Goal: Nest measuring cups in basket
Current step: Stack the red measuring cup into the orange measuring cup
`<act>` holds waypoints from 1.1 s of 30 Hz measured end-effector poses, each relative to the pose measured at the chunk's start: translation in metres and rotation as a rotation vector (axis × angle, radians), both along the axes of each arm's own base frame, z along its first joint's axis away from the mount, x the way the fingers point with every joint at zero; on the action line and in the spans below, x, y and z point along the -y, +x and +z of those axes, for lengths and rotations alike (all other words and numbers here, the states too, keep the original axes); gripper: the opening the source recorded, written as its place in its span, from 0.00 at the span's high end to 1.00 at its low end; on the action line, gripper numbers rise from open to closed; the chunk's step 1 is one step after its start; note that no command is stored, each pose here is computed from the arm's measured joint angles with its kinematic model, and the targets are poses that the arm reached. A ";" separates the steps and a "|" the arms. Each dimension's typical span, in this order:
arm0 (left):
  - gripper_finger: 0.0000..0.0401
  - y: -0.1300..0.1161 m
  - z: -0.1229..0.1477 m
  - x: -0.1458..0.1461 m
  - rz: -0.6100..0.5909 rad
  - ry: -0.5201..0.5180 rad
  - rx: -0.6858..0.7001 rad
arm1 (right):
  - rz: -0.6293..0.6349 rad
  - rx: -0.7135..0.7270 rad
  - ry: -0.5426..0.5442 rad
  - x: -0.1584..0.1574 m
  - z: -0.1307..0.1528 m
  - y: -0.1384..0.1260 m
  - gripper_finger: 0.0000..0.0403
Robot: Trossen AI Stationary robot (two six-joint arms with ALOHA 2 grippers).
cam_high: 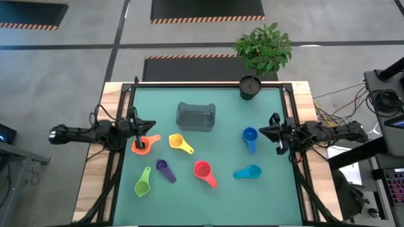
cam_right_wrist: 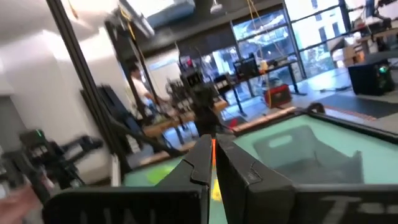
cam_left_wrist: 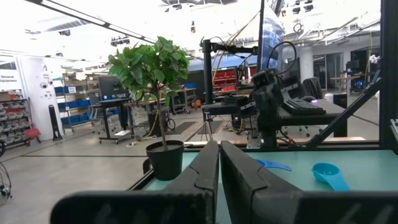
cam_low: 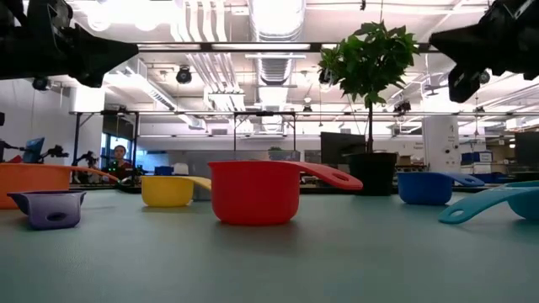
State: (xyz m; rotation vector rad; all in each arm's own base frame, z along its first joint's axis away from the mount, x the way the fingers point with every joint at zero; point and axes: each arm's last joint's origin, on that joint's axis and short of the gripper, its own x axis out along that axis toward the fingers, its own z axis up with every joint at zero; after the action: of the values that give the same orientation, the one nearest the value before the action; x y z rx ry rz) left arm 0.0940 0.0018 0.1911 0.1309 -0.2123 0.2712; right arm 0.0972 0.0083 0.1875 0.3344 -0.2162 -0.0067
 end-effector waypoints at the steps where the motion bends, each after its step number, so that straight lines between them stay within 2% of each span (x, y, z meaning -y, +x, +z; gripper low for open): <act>1: 1.00 0.000 0.000 0.000 0.000 0.000 0.000 | 0.000 0.012 0.002 0.000 0.001 0.000 0.98; 8: 1.00 -0.001 0.003 0.000 -0.010 -0.027 0.037 | -0.010 0.092 -0.001 0.000 0.009 -0.002 0.98; 13: 1.00 -0.007 0.019 0.000 -0.018 -0.060 0.219 | -0.044 0.188 -0.082 0.000 0.020 -0.001 0.98; 19: 1.00 -0.014 0.031 -0.001 -0.048 -0.132 0.387 | -0.053 0.135 -0.130 -0.001 0.041 0.010 0.98; 23: 1.00 -0.015 0.032 -0.001 -0.058 -0.154 0.407 | -0.054 0.064 -0.170 -0.003 0.054 0.026 0.98; 28: 1.00 -0.015 0.033 -0.001 -0.108 -0.262 0.453 | -0.055 -0.041 -0.236 -0.007 0.066 0.052 0.98; 33: 1.00 -0.017 0.035 -0.001 -0.128 -0.302 0.485 | -0.035 -0.181 -0.235 -0.010 0.076 0.076 0.98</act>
State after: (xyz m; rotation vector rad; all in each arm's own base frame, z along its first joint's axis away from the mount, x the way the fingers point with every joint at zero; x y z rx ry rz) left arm 0.0773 0.0031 0.2261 -0.2510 -0.6544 0.2007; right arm 0.1736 0.0186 0.2630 0.0944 -0.0425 -0.0455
